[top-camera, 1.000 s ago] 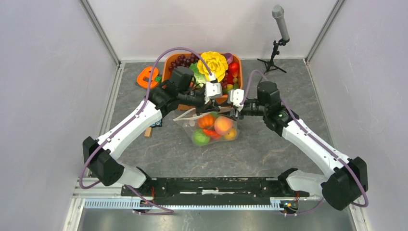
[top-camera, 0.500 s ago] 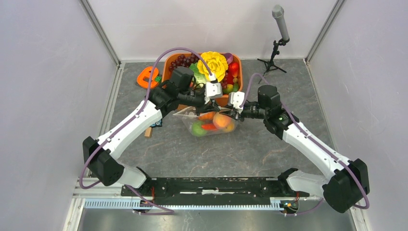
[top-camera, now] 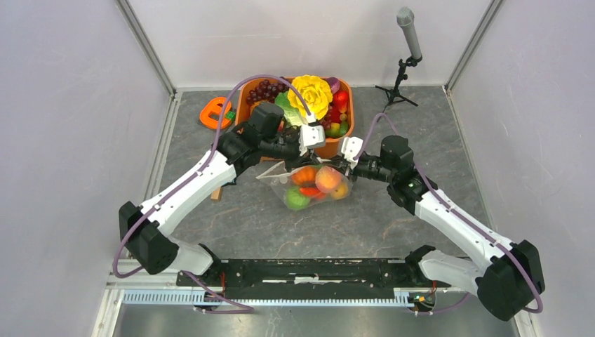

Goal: Place the food in the zip-top bag and seal the zipper
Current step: Zip the zipper food storage bag at the center of the board.

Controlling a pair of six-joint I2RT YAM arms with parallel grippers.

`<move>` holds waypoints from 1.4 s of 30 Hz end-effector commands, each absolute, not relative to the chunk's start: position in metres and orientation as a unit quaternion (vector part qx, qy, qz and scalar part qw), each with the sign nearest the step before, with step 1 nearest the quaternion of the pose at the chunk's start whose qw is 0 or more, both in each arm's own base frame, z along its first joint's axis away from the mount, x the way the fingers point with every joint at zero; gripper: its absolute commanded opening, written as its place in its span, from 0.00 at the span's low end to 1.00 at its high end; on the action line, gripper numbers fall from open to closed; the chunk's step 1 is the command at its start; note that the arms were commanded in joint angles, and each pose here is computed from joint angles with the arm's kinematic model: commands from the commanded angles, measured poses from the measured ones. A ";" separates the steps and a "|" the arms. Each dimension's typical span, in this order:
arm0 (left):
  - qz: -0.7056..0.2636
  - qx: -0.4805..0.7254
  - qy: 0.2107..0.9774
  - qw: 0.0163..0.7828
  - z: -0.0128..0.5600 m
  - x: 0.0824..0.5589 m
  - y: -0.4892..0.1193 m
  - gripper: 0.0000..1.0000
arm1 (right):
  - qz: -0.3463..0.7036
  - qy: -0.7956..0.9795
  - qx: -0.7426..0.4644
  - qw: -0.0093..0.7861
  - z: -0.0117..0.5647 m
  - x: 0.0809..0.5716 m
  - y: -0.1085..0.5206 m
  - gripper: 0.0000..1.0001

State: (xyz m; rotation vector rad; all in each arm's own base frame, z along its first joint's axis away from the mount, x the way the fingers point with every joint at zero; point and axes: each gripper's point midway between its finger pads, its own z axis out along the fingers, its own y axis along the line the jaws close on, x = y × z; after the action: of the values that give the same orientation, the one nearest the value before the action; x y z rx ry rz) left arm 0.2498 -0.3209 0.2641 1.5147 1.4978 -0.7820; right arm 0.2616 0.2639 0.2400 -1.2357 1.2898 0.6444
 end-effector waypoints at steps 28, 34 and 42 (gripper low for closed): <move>-0.294 0.571 0.600 0.478 0.296 0.250 -0.295 0.02 | 0.291 0.512 -0.510 0.627 0.295 0.264 0.255 0.83; -0.300 0.573 0.593 0.479 0.299 0.246 -0.295 0.02 | 0.321 0.488 -0.546 0.601 0.294 0.260 0.279 0.74; -0.308 0.572 0.595 0.473 0.297 0.244 -0.298 0.02 | 0.351 0.469 -0.575 0.571 0.274 0.241 0.296 0.57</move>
State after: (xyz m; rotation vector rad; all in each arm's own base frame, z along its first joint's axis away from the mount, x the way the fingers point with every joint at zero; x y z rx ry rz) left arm 0.2469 -0.2871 0.2640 1.4288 1.5513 -0.7038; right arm 0.2489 0.2888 0.2668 -1.3167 1.1715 0.8023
